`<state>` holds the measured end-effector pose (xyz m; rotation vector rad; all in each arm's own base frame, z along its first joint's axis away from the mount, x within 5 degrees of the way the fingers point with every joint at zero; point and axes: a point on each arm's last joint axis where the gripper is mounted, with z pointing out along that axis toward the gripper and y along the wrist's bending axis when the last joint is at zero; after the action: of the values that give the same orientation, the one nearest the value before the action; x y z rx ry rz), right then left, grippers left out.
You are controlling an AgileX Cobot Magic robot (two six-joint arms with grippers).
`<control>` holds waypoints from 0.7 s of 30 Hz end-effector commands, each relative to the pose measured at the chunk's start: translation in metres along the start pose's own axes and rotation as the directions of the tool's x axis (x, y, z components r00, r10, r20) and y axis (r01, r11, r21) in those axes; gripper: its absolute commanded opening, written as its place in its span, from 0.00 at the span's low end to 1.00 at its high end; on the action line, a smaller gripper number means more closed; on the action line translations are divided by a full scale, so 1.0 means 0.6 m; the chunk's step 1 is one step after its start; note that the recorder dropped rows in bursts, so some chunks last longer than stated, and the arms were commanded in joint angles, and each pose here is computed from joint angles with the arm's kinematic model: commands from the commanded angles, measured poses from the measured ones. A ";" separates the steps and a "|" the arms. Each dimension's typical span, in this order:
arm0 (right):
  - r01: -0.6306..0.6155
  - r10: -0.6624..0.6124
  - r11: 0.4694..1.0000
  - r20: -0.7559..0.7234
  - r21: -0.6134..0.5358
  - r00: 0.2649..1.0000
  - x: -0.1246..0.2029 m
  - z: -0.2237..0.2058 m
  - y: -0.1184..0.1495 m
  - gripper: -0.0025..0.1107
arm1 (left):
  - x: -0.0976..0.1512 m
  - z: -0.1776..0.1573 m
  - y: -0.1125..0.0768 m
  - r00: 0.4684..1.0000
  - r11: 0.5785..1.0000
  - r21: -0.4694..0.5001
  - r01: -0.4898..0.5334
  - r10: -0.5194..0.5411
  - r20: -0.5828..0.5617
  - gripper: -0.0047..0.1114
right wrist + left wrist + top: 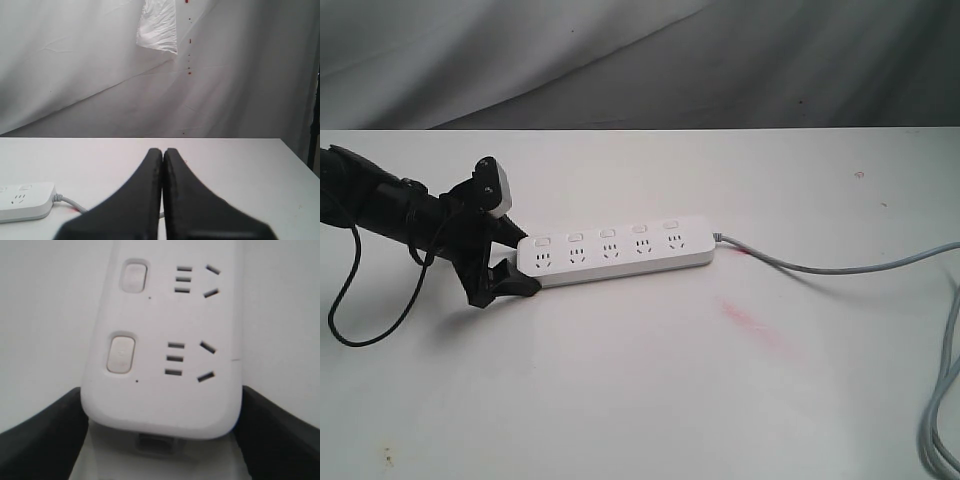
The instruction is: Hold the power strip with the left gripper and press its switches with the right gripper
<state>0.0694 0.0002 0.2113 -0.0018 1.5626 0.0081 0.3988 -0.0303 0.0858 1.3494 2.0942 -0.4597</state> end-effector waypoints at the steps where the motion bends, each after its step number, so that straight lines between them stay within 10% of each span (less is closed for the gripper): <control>1: 0.001 -0.001 1.000 0.009 0.009 1.000 0.000 -0.001 -0.001 0.02 | 0.006 0.004 0.001 0.999 1.000 -0.006 -0.024 0.023 -0.027 0.67; 6: 0.001 -0.001 1.000 0.009 0.009 1.000 0.000 -0.001 -0.001 0.02 | 0.005 0.003 0.002 0.999 1.000 -0.012 -0.023 0.022 -0.028 0.83; 21: 0.001 -0.001 1.000 0.009 0.009 1.000 0.000 -0.001 -0.001 0.02 | -0.101 -0.130 -0.001 0.998 0.986 -0.165 0.032 -0.023 0.060 0.83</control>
<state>0.0694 0.0002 0.2113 -0.0018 1.5626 0.0081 0.3986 -0.0281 0.1574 1.2462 2.0531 -0.3403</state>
